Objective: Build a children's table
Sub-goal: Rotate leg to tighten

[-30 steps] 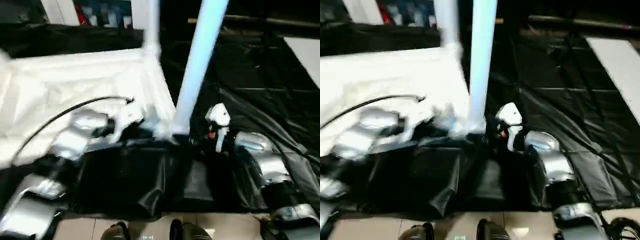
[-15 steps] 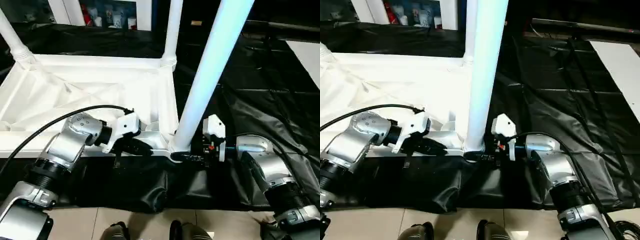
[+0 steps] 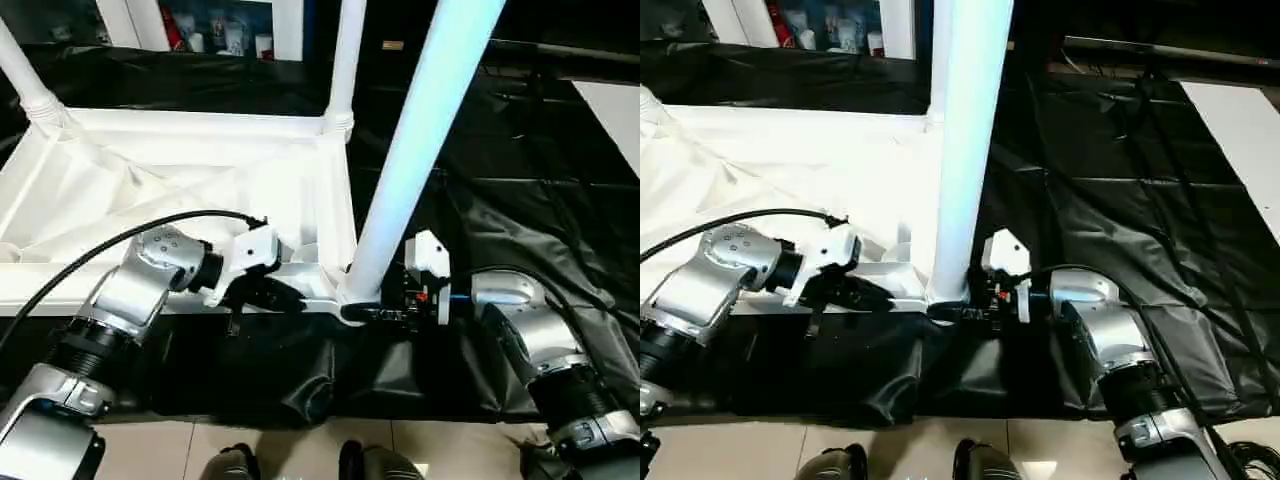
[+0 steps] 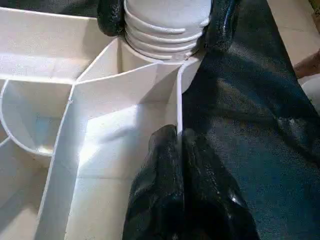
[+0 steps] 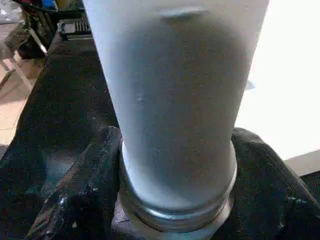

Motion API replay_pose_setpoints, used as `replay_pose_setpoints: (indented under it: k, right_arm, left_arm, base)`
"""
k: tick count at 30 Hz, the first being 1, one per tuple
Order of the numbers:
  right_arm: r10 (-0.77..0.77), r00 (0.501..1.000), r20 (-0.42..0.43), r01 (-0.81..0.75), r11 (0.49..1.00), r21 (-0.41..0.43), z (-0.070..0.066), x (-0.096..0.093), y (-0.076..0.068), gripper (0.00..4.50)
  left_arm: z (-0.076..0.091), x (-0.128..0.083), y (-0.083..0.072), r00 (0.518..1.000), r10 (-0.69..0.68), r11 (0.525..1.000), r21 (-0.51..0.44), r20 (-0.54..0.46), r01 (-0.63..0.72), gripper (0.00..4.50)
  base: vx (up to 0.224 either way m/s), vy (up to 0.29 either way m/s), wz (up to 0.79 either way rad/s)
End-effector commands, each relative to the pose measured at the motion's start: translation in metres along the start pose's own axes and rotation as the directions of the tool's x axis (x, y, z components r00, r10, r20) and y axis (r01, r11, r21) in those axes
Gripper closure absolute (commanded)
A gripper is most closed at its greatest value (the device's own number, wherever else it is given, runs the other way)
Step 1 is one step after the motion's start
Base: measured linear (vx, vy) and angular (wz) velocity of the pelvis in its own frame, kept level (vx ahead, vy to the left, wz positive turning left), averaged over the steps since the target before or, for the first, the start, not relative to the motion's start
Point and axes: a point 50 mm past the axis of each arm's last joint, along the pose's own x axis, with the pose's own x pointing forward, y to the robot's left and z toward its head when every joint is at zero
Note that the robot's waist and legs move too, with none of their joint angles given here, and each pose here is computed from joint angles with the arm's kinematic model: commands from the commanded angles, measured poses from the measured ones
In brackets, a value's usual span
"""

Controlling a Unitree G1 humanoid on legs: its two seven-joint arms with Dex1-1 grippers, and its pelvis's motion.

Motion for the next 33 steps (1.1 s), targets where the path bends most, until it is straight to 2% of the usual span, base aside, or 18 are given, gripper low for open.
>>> replay_pose_setpoints:
  k: [1,5,8,10,11,12,13,14,15,16,19,21,23,26,27,29,31,33]
  right_arm:
    - [-0.132,0.991,-0.008,0.132,0.991,0.012,-0.005,-0.005,-0.009,1.76]
    - [-0.311,0.950,0.006,0.310,0.947,0.081,-0.014,0.008,-0.012,1.77]
    - [-0.357,0.934,-0.013,0.356,0.930,0.092,-0.018,0.015,-0.011,1.77]
    - [-0.430,0.902,-0.023,0.430,0.895,0.117,-0.021,0.024,-0.011,1.77]
    - [-0.493,0.870,-0.031,0.492,0.858,0.147,-0.022,0.030,-0.013,1.77]
    - [-0.615,0.786,-0.066,0.614,0.762,0.205,-0.025,0.041,-0.018,1.78]
    - [-0.615,0.786,-0.066,0.614,0.762,0.205,-0.025,0.041,-0.018,1.78]
    - [-0.677,0.730,-0.093,0.676,0.697,0.237,-0.027,0.046,-0.020,1.78]
    - [-0.711,0.694,-0.112,0.712,0.655,0.254,-0.028,0.049,-0.021,1.78]
    - [-0.768,0.623,-0.147,0.774,0.579,0.256,-0.029,0.055,-0.023,1.78]
    - [-0.827,0.535,-0.173,0.832,0.481,0.275,-0.028,0.064,-0.024,1.78]
    - [-0.841,0.516,-0.163,0.842,0.462,0.279,-0.025,0.071,-0.024,1.78]
    - [-0.842,0.515,-0.159,0.843,0.464,0.272,-0.023,0.073,-0.024,1.78]
    - [-0.819,0.568,-0.088,0.794,0.516,0.320,-0.014,0.077,-0.023,1.78]
    - [-0.812,0.579,-0.067,0.782,0.530,0.328,-0.012,0.077,-0.023,1.43]
    - [-0.811,0.584,-0.042,0.775,0.542,0.325,-0.009,0.075,-0.024,1.43]
    - [-0.813,0.581,-0.031,0.777,0.542,0.320,-0.007,0.071,-0.025,1.03]
    - [-0.810,0.586,-0.027,0.778,0.553,0.297,-0.007,0.063,-0.029,0.98]
  left_arm:
    - [-0.016,0.015,-0.004,0.999,-0.002,0.998,-0.062,-0.052,-0.001,4.50]
    - [-0.016,0.026,0.010,0.988,0.149,0.981,-0.115,-0.044,-0.154,4.50]
    - [-0.015,0.031,0.013,0.981,0.187,0.973,-0.127,-0.046,-0.192,4.50]
    - [-0.012,0.037,0.018,0.972,0.229,0.962,-0.143,-0.049,-0.234,4.50]
    - [-0.011,0.040,0.021,0.964,0.260,0.952,-0.152,-0.055,-0.266,4.50]
    - [-0.008,0.047,0.029,0.941,0.332,0.926,-0.165,-0.071,-0.339,4.50]
    - [-0.008,0.047,0.029,0.941,0.332,0.926,-0.165,-0.071,-0.339,4.50]
    - [-0.005,0.050,0.034,0.928,0.366,0.910,-0.180,-0.074,-0.374,4.50]
    - [-0.004,0.052,0.036,0.919,0.387,0.899,-0.191,-0.075,-0.394,4.50]
    - [-0.001,0.056,0.042,0.899,0.431,0.874,-0.207,-0.084,-0.439,4.50]
    - [0.003,0.061,0.048,0.870,0.483,0.845,-0.206,-0.101,-0.494,4.50]
    - [0.006,0.064,0.049,0.872,0.479,0.851,-0.191,-0.096,-0.489,4.50]
    - [0.007,0.065,0.048,0.878,0.470,0.858,-0.185,-0.090,-0.478,4.50]
    - [0.006,0.065,0.047,0.891,0.446,0.875,-0.167,-0.084,-0.454,4.50]
    - [0.005,0.065,0.046,0.894,0.441,0.878,-0.165,-0.085,-0.449,4.50]
    - [0.004,0.064,0.045,0.899,0.430,0.885,-0.158,-0.083,-0.438,4.50]
    - [0.003,0.062,0.044,0.905,0.419,0.893,-0.148,-0.079,-0.426,4.50]
    - [-0.001,0.058,0.041,0.918,0.390,0.908,-0.135,-0.076,-0.397,4.50]
  base:
    - [0.000,0.000,0.00]
    - [0.000,0.000,0.00]
    - [0.000,0.000,0.00]
    - [0.000,0.000,0.00]
    - [0.000,0.000,0.00]
    - [0.000,0.000,0.00]
    - [0.000,0.000,0.00]
    - [0.000,0.000,0.00]
    - [0.000,0.000,0.00]
    - [0.000,0.000,0.00]
    - [0.000,0.000,0.00]
    - [0.000,0.000,0.00]
    - [0.000,0.000,0.00]
    - [0.000,0.000,0.00]
    - [0.000,0.000,0.00]
    - [0.000,0.000,0.00]
    - [0.000,0.000,0.00]
    - [0.000,0.000,0.00]
